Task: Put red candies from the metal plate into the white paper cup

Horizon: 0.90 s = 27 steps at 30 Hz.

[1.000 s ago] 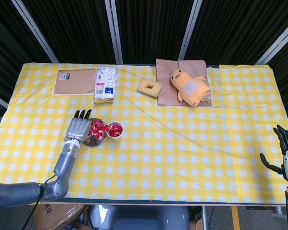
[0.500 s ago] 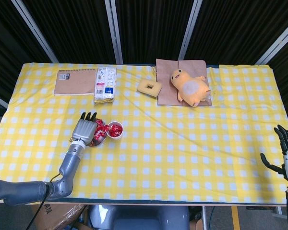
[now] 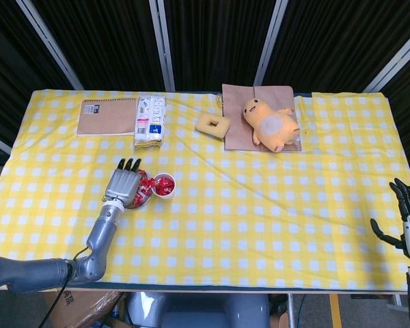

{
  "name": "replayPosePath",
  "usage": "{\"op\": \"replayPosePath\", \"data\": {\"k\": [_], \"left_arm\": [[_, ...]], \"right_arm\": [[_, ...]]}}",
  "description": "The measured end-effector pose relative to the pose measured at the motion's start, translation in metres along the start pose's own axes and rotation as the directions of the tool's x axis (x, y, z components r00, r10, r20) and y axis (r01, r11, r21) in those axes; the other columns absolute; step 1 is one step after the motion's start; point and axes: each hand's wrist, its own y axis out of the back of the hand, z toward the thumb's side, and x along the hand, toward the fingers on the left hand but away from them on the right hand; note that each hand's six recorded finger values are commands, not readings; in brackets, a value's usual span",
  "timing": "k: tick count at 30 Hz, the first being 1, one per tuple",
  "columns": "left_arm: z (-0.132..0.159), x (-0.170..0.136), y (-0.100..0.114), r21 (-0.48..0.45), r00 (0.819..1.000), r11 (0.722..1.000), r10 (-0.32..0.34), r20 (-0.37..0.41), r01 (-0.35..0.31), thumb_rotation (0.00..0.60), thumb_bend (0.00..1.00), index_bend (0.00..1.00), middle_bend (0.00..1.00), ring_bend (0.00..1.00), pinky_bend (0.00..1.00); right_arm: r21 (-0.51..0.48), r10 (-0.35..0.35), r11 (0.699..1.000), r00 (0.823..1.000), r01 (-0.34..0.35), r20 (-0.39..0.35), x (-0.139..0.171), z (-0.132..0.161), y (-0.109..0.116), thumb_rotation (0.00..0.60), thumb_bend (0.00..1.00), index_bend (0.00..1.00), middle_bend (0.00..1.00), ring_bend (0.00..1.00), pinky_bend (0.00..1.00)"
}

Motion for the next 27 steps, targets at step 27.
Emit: {"op": "replayPosePath", "data": {"k": [27], "left_arm": [[-0.006,-0.004,-0.015,0.009,0.998,0.998,-0.055,-0.024,0.055,0.600,0.41,0.54,0.00,0.00,0.02]], "right_arm": [[-0.005,-0.009,1.000,1.000,0.009,-0.008,0.000,0.001,0.002,0.600,0.41,0.00,0.00,0.00,0.00]]}}
